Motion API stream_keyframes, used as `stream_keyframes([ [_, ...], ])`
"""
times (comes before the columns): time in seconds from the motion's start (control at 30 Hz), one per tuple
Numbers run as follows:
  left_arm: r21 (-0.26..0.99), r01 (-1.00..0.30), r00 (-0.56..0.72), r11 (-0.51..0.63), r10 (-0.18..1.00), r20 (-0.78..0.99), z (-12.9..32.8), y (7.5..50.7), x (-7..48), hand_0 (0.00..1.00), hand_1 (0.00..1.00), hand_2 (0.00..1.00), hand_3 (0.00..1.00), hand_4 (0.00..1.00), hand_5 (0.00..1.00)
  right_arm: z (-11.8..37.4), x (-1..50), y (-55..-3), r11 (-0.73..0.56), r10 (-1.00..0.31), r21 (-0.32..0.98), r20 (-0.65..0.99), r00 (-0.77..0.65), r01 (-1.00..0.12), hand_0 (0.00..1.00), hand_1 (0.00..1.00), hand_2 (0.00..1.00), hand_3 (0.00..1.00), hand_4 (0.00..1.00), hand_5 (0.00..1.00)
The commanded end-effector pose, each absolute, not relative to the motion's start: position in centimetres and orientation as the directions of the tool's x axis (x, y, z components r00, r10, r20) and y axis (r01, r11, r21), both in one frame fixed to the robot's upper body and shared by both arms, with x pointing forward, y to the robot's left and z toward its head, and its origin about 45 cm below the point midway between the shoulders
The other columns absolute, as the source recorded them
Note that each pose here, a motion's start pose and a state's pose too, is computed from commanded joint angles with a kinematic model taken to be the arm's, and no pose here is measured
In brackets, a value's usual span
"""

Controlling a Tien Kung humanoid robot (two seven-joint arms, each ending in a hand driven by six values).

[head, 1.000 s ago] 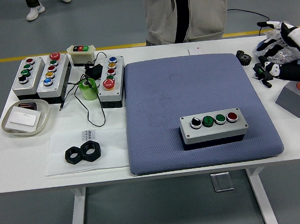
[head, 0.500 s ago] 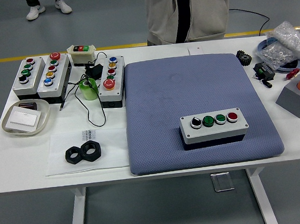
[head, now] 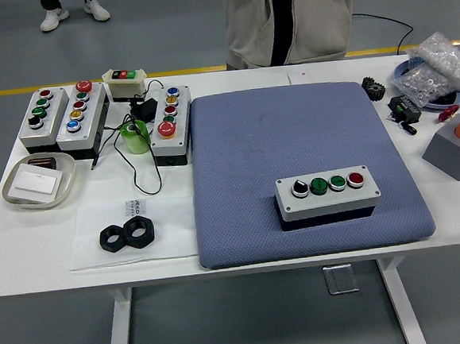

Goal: Pick up the button,place it on the desk,press the button,press the button

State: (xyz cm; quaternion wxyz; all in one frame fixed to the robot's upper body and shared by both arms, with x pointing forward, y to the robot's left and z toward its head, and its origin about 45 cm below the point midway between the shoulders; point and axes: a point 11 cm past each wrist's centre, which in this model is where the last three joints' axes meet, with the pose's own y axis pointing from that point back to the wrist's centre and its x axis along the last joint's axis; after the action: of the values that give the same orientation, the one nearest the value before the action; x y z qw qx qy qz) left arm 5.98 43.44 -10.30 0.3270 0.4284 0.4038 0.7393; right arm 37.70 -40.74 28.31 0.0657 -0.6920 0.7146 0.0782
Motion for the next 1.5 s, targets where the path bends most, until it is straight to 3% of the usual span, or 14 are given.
stream_keyframes([
  [1.5,0.878,-0.132,-0.411,-0.46,0.831,0.374,-10.34,43.47,5.57,0.758,0.83,0.873,0.831,0.633,0.998,27.95,37.55,-40.79,0.033,-0.981,0.043,-0.192,-0.04,-0.999,0.938,0.839,0.871,0.83,0.542,0.687],
])
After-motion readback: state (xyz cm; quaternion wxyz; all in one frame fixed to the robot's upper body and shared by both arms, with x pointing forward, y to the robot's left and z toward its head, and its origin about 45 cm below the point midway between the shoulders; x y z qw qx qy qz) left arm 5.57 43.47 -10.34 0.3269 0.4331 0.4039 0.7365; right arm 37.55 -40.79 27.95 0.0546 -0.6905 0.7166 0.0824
